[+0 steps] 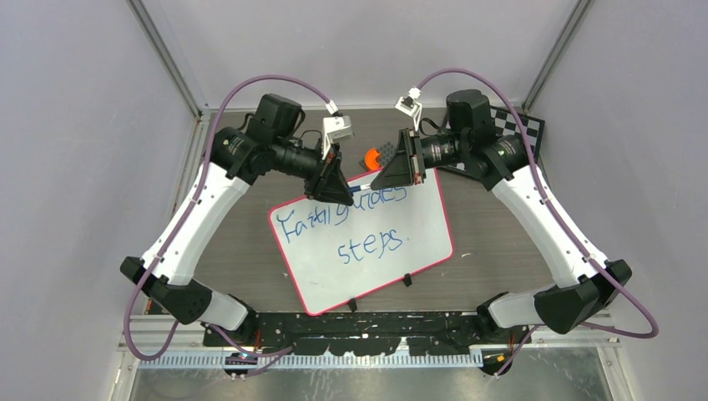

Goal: Write a sentence on the whiteboard
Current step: Close the whiteboard marker at the center of the board.

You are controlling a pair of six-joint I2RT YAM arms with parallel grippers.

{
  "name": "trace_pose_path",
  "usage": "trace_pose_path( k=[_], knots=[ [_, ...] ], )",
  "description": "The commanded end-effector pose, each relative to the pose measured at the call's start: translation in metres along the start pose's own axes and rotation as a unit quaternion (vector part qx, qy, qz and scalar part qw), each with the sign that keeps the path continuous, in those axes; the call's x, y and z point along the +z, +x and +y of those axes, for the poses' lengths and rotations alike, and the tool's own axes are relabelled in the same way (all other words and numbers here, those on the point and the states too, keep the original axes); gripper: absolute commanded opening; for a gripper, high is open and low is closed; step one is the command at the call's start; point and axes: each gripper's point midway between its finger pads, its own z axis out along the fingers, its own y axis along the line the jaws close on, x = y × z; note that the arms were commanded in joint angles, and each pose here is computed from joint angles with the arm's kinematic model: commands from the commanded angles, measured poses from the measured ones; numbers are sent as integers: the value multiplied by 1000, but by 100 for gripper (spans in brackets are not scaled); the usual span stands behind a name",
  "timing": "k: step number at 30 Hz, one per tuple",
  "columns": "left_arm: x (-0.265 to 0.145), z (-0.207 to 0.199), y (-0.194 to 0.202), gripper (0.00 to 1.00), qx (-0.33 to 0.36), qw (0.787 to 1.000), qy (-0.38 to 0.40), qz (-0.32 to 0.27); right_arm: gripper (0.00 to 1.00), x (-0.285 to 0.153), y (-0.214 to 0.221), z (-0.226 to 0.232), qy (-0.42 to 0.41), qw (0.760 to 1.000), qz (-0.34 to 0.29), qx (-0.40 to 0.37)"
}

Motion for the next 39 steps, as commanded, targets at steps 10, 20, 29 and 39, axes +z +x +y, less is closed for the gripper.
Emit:
trace_pose_path(
  k=[10,20,29,39],
  knots=[
    [9,-12,-47,0,29,996,46,-72,0,31,19,16,-28,998,44,-18],
    [2,7,-26,0,-25,997,23,-62,33,-17,-11,3,22,999,-6,-44],
    [1,15,18,0,-109,994,17,11,71,-93,-10,-14,213,958,4,-192],
    [18,15,32,0,-177,981,38,71,62,-88,15,-30,301,881,131,-341]
  ],
)
